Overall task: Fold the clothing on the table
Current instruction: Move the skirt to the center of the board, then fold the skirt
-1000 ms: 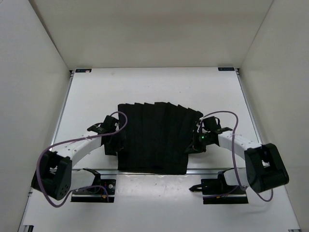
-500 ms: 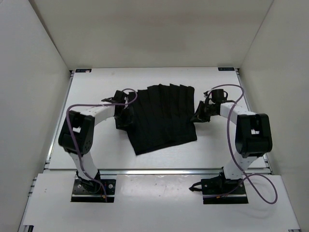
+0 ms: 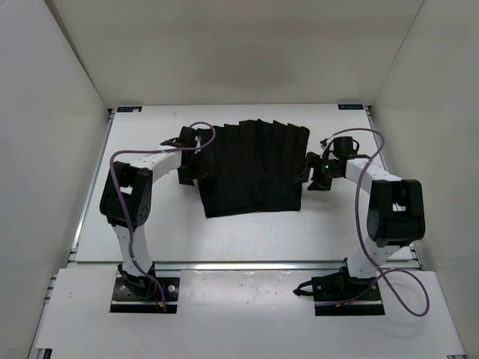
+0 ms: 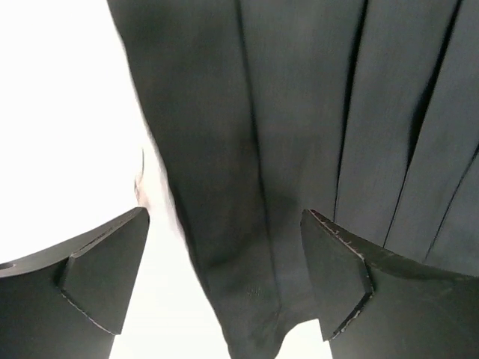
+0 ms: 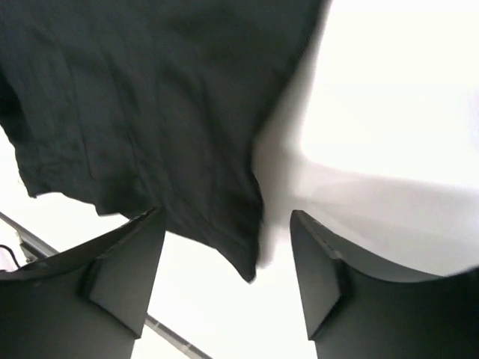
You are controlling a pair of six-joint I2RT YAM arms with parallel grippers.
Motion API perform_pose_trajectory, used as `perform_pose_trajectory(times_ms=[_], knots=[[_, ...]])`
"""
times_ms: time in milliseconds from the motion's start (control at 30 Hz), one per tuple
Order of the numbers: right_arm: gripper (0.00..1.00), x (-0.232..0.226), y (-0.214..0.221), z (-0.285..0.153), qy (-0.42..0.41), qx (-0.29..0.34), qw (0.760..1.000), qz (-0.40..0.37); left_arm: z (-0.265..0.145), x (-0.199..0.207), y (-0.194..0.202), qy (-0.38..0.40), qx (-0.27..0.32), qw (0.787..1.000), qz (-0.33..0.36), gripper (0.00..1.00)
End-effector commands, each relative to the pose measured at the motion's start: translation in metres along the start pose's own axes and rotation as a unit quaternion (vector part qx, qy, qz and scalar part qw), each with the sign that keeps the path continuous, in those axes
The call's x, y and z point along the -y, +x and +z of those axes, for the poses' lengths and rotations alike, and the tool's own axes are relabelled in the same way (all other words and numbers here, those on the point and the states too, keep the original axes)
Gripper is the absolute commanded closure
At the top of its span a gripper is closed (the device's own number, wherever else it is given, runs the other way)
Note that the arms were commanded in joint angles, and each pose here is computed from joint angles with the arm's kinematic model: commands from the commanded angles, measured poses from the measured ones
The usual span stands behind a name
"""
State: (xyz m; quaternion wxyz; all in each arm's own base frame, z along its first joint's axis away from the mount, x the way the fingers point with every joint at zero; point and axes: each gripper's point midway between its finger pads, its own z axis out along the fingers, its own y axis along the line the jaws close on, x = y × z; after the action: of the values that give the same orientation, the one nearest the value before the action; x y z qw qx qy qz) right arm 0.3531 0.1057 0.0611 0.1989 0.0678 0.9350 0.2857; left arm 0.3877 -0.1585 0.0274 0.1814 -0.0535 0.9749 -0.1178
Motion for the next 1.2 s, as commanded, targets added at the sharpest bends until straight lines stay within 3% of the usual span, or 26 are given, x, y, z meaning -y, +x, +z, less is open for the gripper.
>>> perform_pose_trajectory(times_ms=[0, 67, 233, 300, 533, 767, 867, 1000, 1100, 1167], knots=[[0.35, -0.002, 0.009, -0.018, -0.009, 0.016, 1.0, -0.013, -0.046, 0.009, 0.006, 0.016, 0.039, 0.999, 0.0, 0.06], [0.28, 0.0, 0.021, -0.02, -0.009, 0.01, 1.0, -0.013, -0.049, 0.004, 0.031, 0.011, 0.03, 0.999, -0.012, 0.07], [0.27, -0.005, 0.061, -0.012, -0.021, -0.015, 0.999, -0.022, -0.057, 0.012, 0.072, 0.04, 0.037, 0.998, -0.034, 0.12], [0.32, -0.008, 0.07, -0.007, -0.032, -0.023, 0.999, -0.024, -0.053, 0.011, 0.086, 0.05, 0.029, 0.997, -0.057, 0.18], [0.39, -0.003, 0.078, -0.001, -0.022, -0.032, 0.999, -0.032, -0.045, 0.015, 0.096, 0.062, 0.043, 0.994, -0.079, 0.23], [0.56, 0.0, 0.075, 0.001, -0.02, -0.028, 0.999, -0.031, -0.037, 0.012, 0.114, 0.075, 0.041, 0.991, -0.105, 0.35], [0.63, -0.001, 0.076, 0.004, -0.023, -0.032, 0.999, -0.03, -0.036, 0.011, 0.117, 0.079, 0.04, 0.99, -0.112, 0.47], [0.79, -0.002, 0.075, 0.01, -0.026, -0.039, 0.999, -0.021, -0.036, 0.006, 0.121, 0.074, 0.038, 0.99, -0.115, 0.73], [1.0, 0.0, 0.068, 0.01, -0.018, -0.031, 0.999, -0.02, -0.033, 0.005, 0.122, 0.071, 0.048, 0.989, -0.124, 0.98], [1.0, -0.001, 0.065, 0.01, -0.01, -0.026, 0.999, -0.026, -0.033, 0.004, 0.124, 0.076, 0.045, 0.988, -0.127, 1.0]])
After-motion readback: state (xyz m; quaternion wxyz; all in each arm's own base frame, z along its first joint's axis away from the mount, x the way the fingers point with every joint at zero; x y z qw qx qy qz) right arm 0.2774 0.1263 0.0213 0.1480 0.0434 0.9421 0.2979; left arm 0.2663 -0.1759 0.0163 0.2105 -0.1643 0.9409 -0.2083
